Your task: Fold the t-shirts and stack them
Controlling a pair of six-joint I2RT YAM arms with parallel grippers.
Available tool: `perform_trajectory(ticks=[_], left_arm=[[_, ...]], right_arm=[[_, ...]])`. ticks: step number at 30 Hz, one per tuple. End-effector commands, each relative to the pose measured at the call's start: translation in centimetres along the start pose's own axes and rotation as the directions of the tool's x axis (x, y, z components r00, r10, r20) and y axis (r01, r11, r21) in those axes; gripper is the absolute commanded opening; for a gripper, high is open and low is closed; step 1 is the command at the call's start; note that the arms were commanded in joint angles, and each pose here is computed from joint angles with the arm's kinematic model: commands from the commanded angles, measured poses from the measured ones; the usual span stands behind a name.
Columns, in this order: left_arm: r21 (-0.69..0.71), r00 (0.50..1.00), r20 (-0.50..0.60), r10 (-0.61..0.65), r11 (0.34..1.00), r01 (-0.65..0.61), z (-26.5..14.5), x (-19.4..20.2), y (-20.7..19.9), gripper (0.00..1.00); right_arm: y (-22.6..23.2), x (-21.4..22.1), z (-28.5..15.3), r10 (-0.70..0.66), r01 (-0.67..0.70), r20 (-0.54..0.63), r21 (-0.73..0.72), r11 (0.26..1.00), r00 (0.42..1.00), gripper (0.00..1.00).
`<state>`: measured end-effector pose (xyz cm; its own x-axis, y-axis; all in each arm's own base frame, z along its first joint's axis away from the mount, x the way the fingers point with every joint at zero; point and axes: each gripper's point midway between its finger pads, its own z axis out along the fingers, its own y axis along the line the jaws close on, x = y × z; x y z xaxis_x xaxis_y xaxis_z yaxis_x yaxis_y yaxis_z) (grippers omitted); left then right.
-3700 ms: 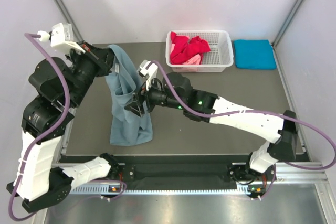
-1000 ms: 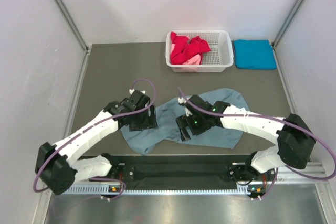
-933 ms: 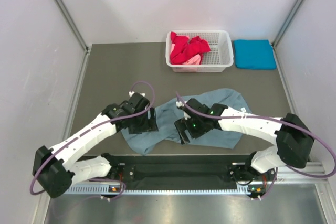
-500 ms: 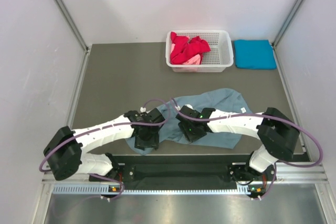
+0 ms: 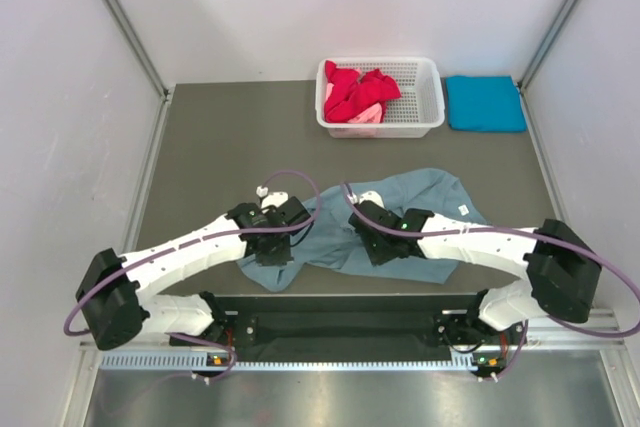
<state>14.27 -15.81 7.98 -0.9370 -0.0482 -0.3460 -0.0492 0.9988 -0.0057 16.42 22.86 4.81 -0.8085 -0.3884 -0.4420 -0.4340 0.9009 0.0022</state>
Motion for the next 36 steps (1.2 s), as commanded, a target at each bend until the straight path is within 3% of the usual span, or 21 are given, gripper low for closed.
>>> perform_trajectory(ticks=[1,2,3,5,7,10,12,15,16,18,20,22,23,28,33,36], left_arm=[[-0.021,0.999,0.038,-0.022,1.000,0.023,-0.9,-0.7,0.7,0.08],[-0.003,0.999,0.023,-0.028,1.000,0.028,-0.8,-0.3,0.4,0.22],[0.019,0.999,0.024,-0.034,0.999,0.033,-0.9,-0.2,0.2,0.41],[0.028,0.999,0.018,-0.039,0.999,0.039,-0.3,0.3,0.3,0.57],[0.030,0.999,0.012,-0.038,0.999,0.038,0.0,0.6,0.3,0.68],[0.042,0.999,-0.027,-0.029,0.999,0.030,0.9,1.5,-0.1,0.70],[0.066,0.998,-0.047,-0.032,0.997,0.035,1.3,2.0,-0.6,0.70],[0.072,0.997,-0.069,-0.046,0.996,0.051,2.1,3.0,-0.3,0.64],[0.070,0.996,-0.071,-0.050,0.996,0.055,2.2,3.2,-0.1,0.54],[0.079,0.996,-0.065,-0.060,0.995,0.065,2.1,3.2,0.0,0.48],[0.084,0.997,-0.051,-0.065,0.994,0.069,1.9,3.0,0.1,0.34],[0.047,0.998,-0.019,-0.067,0.997,0.068,1.4,2.2,0.8,0.17],[0.036,0.998,-0.007,-0.070,0.997,0.070,0.9,1.9,1.0,0.00],[0.028,0.989,0.101,-0.112,0.994,0.109,-3.9,-1.6,1.6,0.00],[0.064,0.951,0.276,-0.140,0.990,0.128,-8.9,-6.6,2.3,0.00],[0.017,0.946,0.300,-0.122,0.992,0.123,-9.7,-9.3,3.1,0.00]], right_arm=[[2.5,-3.3,-1.8,-0.001,0.016,0.108,-0.142,0.990,0.994,0.27],[3.2,-3.5,-1.9,0.004,0.014,0.108,-0.173,0.985,0.994,0.42],[4.1,-3.7,-1.6,0.014,0.004,0.093,-0.198,0.980,0.996,0.66],[4.8,-3.8,-1.0,0.013,0.003,0.076,-0.217,0.976,0.997,0.75],[5.5,-4.1,0.0,0.017,-0.004,0.055,-0.215,0.977,0.998,0.77],[5.7,-4.0,1.5,0.009,-0.003,0.033,-0.195,0.981,0.999,0.76],[5.0,-3.2,2.5,0.007,-0.007,0.003,-0.148,0.989,1.000,0.69],[4.0,-2.4,2.6,0.016,-0.016,0.004,-0.114,0.993,1.000,0.50],[3.7,-2.4,2.4,0.017,-0.016,0.010,-0.107,0.994,1.000,0.46],[3.0,-2.8,1.5,0.020,-0.016,0.040,-0.089,0.996,0.999,0.28],[2.8,-3.1,0.2,0.015,-0.009,0.060,-0.099,0.995,0.998,0.10],[2.7,-3.5,-1.0,0.011,-0.003,0.073,-0.110,0.994,0.997,0.01],[2.5,-3.5,-2.1,0.010,-0.001,0.075,-0.120,0.993,0.997,0.00],[1.3,-3.7,-5.9,-0.009,0.021,0.098,-0.126,0.992,0.995,0.00],[-1.8,-4.4,-8.7,-0.009,0.020,0.118,-0.093,0.996,0.993,0.00],[-4.9,-6.7,-8.8,0.037,-0.028,0.151,-0.062,0.998,0.988,0.00]])
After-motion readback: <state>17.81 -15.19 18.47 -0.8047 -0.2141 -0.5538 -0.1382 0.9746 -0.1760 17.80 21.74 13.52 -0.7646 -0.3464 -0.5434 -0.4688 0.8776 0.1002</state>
